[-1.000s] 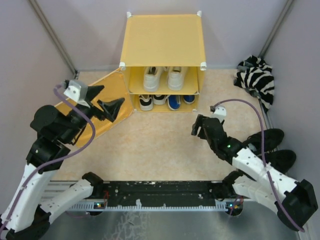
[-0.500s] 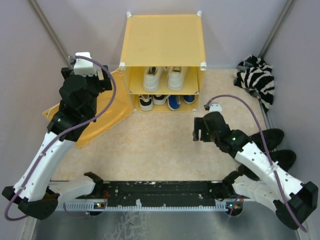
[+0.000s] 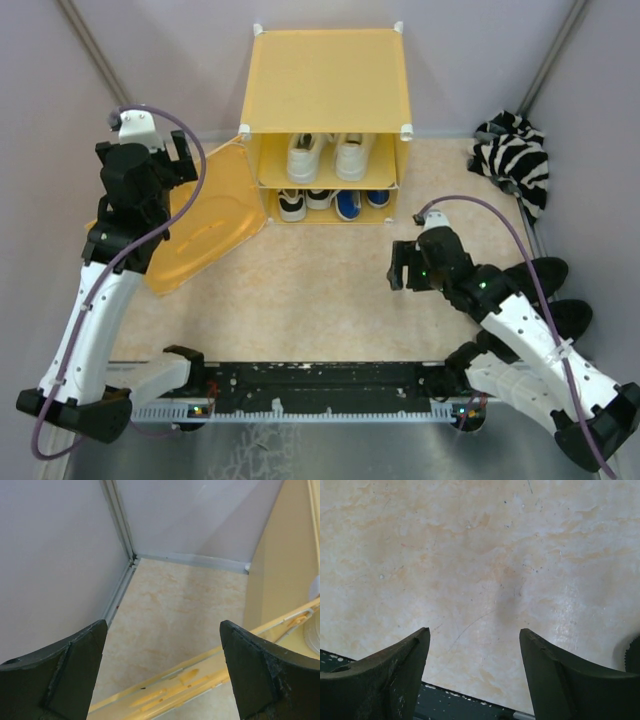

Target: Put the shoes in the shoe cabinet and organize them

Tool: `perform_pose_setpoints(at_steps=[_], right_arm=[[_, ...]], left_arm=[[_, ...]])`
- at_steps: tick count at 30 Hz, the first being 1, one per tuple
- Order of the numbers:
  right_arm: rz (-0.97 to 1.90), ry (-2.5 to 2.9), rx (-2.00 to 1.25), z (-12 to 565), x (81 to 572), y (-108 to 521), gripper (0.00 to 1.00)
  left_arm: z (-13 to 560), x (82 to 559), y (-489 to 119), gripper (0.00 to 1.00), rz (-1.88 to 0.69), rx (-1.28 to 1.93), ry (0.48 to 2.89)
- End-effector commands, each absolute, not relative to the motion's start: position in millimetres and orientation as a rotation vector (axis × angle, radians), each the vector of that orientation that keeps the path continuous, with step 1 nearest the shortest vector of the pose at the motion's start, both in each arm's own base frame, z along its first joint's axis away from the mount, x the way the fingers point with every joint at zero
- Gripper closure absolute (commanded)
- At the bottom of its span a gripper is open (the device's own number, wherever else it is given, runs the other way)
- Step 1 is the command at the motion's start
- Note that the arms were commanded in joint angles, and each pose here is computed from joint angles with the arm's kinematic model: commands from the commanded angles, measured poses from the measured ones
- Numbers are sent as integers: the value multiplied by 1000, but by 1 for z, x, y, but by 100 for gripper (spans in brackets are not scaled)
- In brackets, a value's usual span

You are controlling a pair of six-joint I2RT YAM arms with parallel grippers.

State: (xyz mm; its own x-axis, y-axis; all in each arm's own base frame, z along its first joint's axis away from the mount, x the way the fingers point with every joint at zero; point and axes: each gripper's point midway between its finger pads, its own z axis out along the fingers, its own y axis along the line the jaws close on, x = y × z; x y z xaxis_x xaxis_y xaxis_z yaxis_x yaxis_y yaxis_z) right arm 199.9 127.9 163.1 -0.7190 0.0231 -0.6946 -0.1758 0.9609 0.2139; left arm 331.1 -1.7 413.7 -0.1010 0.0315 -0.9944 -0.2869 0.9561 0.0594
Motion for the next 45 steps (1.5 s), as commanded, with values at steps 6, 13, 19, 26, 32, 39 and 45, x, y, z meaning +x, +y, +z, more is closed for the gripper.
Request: perform_pose_setpoints(at_steps=[6,13,19,26,32,39,45], right_arm=[[380,2269,-120,199,200,126,27],[387,2213,-138,220,204,127,27],[446,2146,-146,240,210,136,27],[412,2078,-126,258,217,129,27],[354,2068,-110,261,225,124,27],[269,2072,-55,257,232,111,27],[197,1989,8,292,238,91,25]], left_arm=[[378,335,-34,1,27,-120,1785],[358,322,-71,1,-188,-16,1880],[373,300,-99,1,-398,51,1858],[391,262,-153,1,-798,203,1756],[442,224,-177,1,-1000,359,1498],[436,227,-167,1,-906,357,1509],[339,240,-173,6,-959,293,1726]])
